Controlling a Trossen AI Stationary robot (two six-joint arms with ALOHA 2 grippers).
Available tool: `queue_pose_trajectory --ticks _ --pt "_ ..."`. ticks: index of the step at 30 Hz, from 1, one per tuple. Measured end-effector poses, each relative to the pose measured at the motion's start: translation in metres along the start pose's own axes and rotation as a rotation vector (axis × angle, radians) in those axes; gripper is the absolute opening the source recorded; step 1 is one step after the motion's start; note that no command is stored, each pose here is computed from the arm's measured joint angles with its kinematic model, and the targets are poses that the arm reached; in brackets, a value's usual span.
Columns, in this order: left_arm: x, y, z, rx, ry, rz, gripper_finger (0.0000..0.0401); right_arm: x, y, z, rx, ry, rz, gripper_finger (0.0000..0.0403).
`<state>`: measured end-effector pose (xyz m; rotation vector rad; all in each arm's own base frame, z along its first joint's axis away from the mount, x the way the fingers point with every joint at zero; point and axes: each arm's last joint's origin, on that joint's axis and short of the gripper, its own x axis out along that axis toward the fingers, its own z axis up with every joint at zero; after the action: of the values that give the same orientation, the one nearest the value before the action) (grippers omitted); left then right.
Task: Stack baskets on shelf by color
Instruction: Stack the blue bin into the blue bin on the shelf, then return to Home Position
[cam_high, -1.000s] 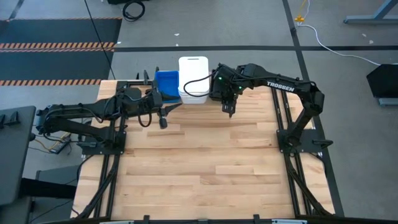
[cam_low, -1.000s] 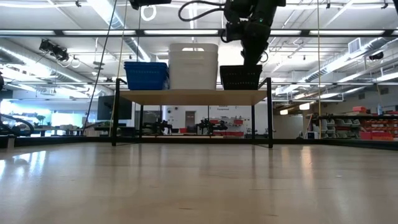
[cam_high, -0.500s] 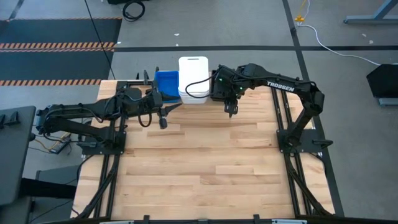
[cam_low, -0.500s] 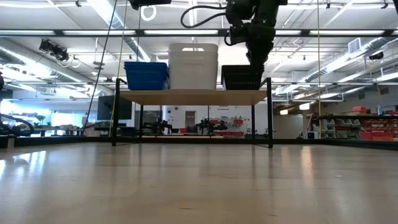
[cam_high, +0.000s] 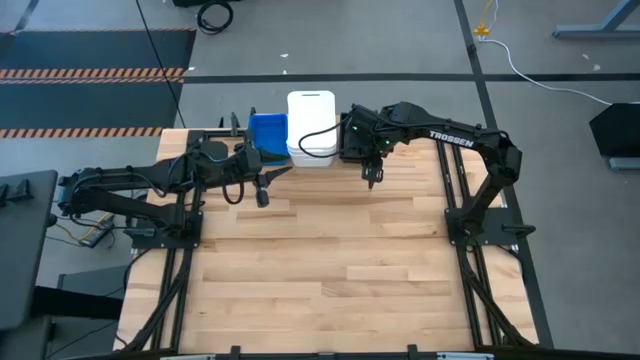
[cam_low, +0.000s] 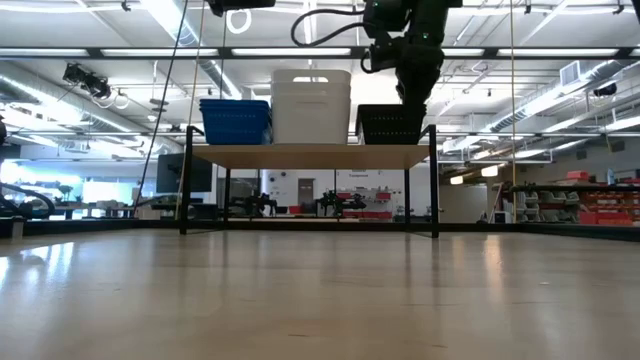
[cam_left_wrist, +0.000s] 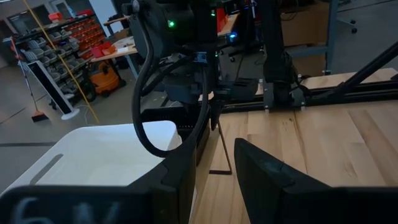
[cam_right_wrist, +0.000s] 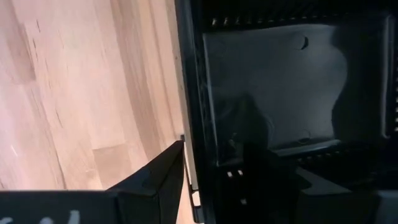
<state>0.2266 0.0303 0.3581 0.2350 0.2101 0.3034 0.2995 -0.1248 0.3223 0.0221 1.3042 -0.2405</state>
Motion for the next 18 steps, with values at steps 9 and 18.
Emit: queue_pose_trajectory --ticks 9,18 --pt "0.0 0.0 0.0 -0.006 0.002 0.0 0.0117 -0.036 0.002 -0.005 -0.032 -0.192 -0.036 0.0171" --pt "0.009 -0.002 -0.004 -0.002 0.02 -0.002 0.0117 -0.059 0.019 -0.008 0.009 -0.417 0.136 0.0171"
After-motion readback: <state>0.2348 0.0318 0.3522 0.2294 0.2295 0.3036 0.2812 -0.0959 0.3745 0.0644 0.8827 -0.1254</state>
